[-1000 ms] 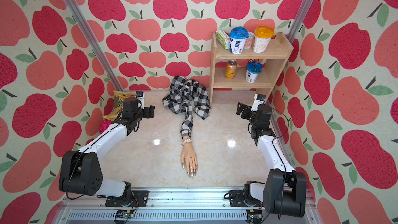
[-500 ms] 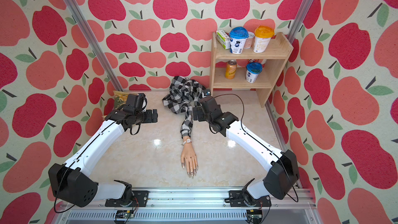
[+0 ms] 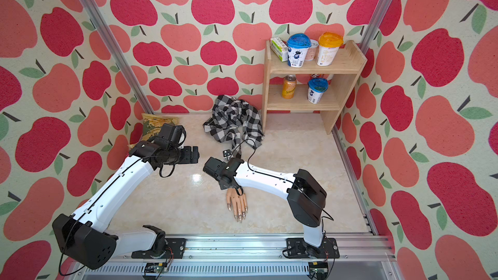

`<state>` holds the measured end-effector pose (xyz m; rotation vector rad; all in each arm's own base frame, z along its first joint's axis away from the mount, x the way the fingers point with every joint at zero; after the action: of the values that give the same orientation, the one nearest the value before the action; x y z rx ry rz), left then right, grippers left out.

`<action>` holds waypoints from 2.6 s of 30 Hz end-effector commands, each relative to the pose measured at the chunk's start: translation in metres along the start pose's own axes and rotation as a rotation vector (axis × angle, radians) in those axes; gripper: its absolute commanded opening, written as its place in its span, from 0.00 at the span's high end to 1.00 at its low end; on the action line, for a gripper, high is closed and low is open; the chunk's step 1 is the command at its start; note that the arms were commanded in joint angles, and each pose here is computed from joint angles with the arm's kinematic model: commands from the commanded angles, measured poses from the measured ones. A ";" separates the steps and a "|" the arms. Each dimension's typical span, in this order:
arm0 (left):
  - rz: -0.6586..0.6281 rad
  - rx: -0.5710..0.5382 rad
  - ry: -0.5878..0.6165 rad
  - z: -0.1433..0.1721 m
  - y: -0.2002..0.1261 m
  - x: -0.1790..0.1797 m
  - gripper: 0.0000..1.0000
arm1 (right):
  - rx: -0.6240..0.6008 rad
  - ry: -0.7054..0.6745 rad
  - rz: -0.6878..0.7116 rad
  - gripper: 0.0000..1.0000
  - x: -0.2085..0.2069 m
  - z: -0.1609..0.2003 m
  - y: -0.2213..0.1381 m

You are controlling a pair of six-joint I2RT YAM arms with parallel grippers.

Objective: Take off the watch
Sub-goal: Adjust the hand at the center of the board.

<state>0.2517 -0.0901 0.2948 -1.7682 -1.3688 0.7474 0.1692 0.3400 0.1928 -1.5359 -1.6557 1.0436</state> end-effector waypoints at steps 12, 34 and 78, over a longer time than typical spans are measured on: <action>0.105 -0.010 -0.048 0.012 -0.004 0.009 0.02 | 0.124 0.085 0.129 0.10 0.022 0.016 0.035; 0.143 -0.014 -0.051 0.012 0.003 0.007 0.01 | 0.267 0.102 0.141 0.30 0.018 0.043 0.054; 0.417 0.048 0.057 -0.031 0.041 -0.056 0.02 | 0.484 0.327 -0.441 0.45 -0.131 0.012 0.062</action>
<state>0.2780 -0.1379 0.2798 -1.9594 -1.0736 0.8795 0.2079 0.2291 0.1619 -0.8945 -1.3726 0.7395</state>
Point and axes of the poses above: each gripper's point midway between its finger pads, its own y axis out along the fingers, its own x axis along the line the jaws close on, z = x × y, the point moved 10 cm from there along -y, back along the fingers, and after that the axes turned 15 degrees about y, right-handed, at the moved point
